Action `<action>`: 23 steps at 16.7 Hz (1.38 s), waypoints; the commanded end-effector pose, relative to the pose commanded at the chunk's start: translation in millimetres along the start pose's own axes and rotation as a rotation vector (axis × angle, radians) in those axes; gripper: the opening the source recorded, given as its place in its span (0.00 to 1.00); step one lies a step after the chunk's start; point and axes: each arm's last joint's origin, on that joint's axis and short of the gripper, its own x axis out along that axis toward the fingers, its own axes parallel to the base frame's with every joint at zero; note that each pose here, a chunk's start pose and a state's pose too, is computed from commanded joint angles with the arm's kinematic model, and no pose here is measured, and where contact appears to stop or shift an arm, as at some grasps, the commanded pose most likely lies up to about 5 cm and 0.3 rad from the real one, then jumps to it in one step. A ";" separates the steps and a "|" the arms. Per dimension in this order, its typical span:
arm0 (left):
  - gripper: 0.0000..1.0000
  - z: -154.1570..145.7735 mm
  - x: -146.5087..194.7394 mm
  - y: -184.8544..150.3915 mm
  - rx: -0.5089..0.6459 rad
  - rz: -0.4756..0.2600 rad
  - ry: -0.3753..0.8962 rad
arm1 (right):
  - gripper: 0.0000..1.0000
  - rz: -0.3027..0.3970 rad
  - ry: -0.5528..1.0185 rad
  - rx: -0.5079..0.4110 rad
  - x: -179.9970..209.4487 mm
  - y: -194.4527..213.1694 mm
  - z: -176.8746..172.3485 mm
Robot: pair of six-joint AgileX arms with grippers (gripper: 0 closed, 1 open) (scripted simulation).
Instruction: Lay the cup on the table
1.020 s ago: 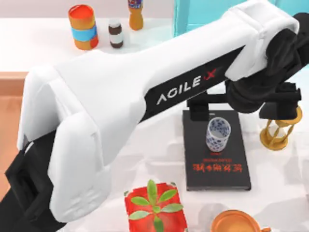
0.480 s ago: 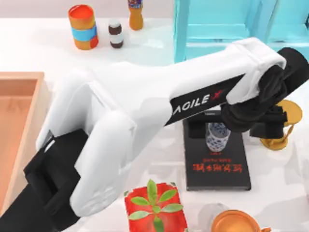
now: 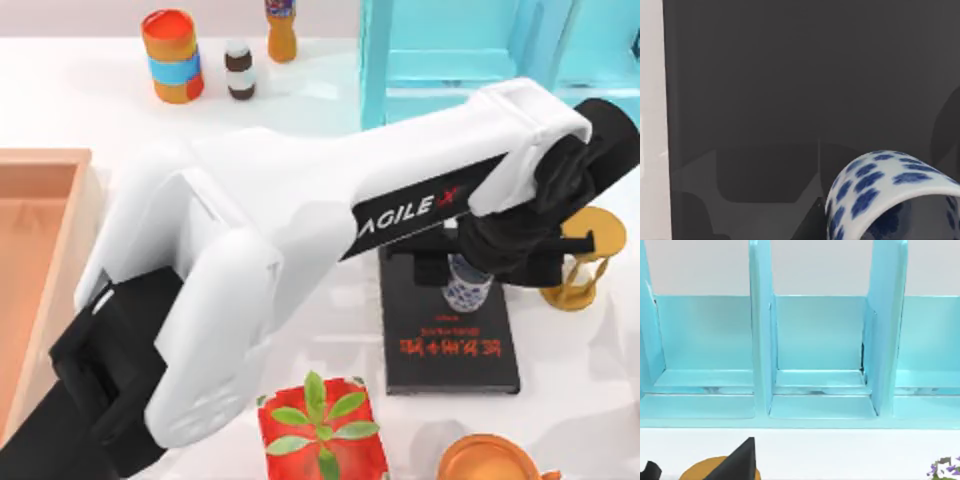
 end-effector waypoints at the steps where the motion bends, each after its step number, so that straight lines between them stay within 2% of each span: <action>1: 0.32 0.0 0.0 0.0 0.000 0.000 0.000 | 1.00 0.000 0.000 0.000 0.0 0.0 0.0; 5: 0.02 0.0 0.0 0.0 0.000 0.000 0.000 | 1.00 0.000 0.000 0.000 0.0 0.0 0.0; 6: 0.00 0.0 0.0 0.0 0.000 0.000 0.000 | 1.00 0.000 0.000 0.000 0.0 0.0 0.0; 16: 0.00 -3.0 -2.1 -0.7 0.019 0.008 0.005 | 1.00 0.000 0.000 0.000 0.0 0.0 0.0; 20: 0.00 -23.5 -26.5 -6.8 0.130 0.031 0.056 | 1.00 0.000 0.000 0.000 0.0 0.0 0.0; 23: 0.00 -24.6 -61.5 -8.9 0.144 -0.012 0.057 | 1.00 0.000 0.000 0.000 0.0 0.0 0.0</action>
